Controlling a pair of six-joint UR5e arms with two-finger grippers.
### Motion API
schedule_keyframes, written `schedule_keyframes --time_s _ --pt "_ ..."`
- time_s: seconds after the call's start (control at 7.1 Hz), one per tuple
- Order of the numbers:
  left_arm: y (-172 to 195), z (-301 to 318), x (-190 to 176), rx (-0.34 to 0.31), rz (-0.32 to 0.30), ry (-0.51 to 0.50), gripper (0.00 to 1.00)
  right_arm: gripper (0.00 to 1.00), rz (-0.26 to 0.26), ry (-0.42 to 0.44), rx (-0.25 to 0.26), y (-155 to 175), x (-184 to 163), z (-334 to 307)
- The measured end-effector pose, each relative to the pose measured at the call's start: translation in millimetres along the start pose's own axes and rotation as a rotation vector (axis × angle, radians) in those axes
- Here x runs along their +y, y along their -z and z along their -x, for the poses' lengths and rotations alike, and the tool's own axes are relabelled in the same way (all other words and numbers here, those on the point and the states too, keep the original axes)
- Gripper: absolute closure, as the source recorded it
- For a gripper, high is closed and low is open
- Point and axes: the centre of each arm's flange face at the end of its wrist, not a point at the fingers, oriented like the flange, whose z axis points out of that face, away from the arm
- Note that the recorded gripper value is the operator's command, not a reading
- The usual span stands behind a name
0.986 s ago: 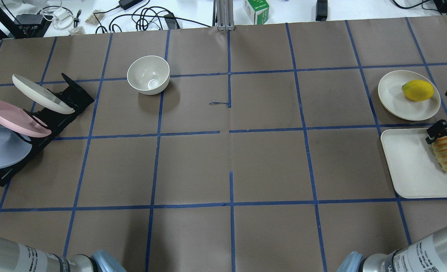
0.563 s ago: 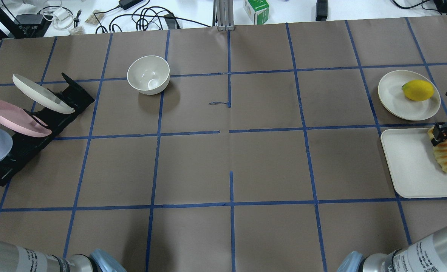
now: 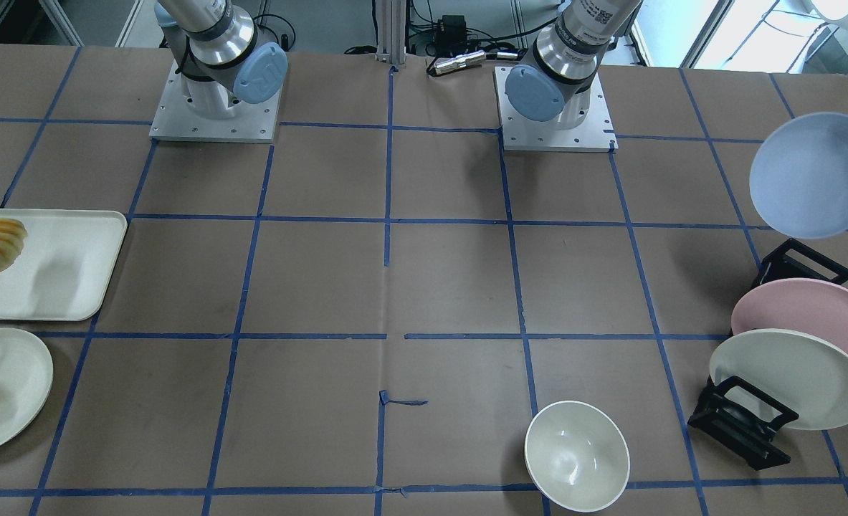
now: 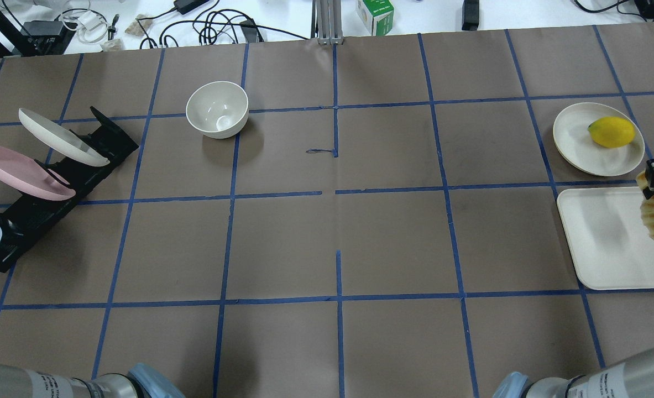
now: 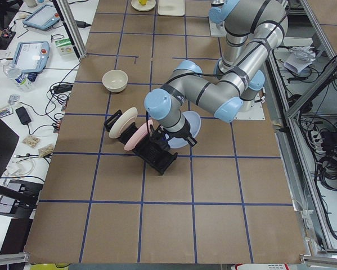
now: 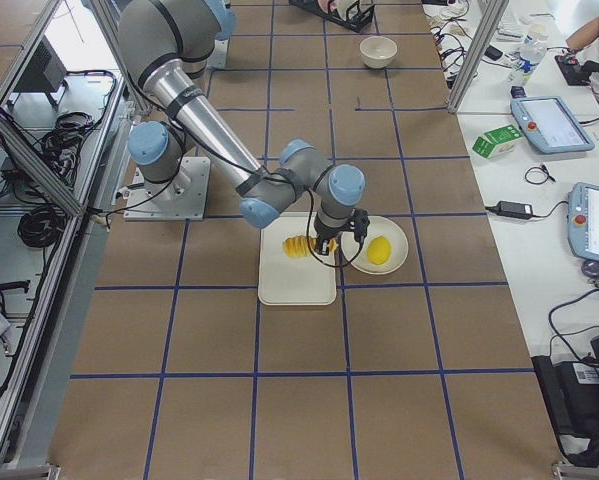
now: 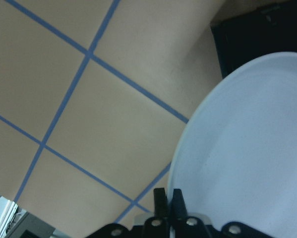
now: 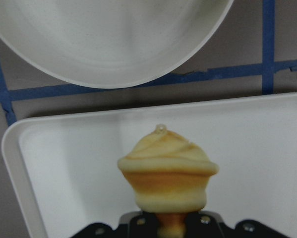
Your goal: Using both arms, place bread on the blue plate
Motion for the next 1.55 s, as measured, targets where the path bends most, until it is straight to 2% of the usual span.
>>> schedule_keyframes --time_s 0.14,0.28,0.42,0.56,0.85,1.13,1.41,1.55 --pt "-3.9 -22.8 20.5 0.105 0.068 -0.01 1.0 1.0 0.011 0.011 -0.003 26.8 0.6 19.9" --pt "-6.6 -57.9 28.6 0.205 0.093 -0.034 1.0 1.0 0.019 0.019 -0.006 50.0 0.4 37.9" --pt "-2.3 -108.0 33.2 0.278 0.077 -0.077 1.0 1.0 0.026 0.01 -0.011 67.3 -1.2 55.0" --pt "3.7 -162.8 41.0 0.311 0.042 -0.13 1.0 1.0 0.031 0.01 -0.012 80.5 -3.5 73.4" --pt "-8.0 -275.8 66.8 0.328 -0.058 -0.246 1.0 1.0 0.024 0.06 -0.028 96.6 -11.9 134.6" --pt "-52.0 -377.6 89.6 0.325 -0.191 -0.378 1.0 1.0 0.024 0.091 -0.033 99.1 -14.9 214.0" --pt "-133.7 -478.2 116.0 0.294 -0.313 -0.553 1.0 1.0 0.027 0.108 -0.029 98.2 -10.2 271.5" --pt "-183.1 -509.7 124.3 0.29 -0.351 -0.6 1.0 1.0 0.027 0.114 -0.049 95.3 -8.0 294.5"
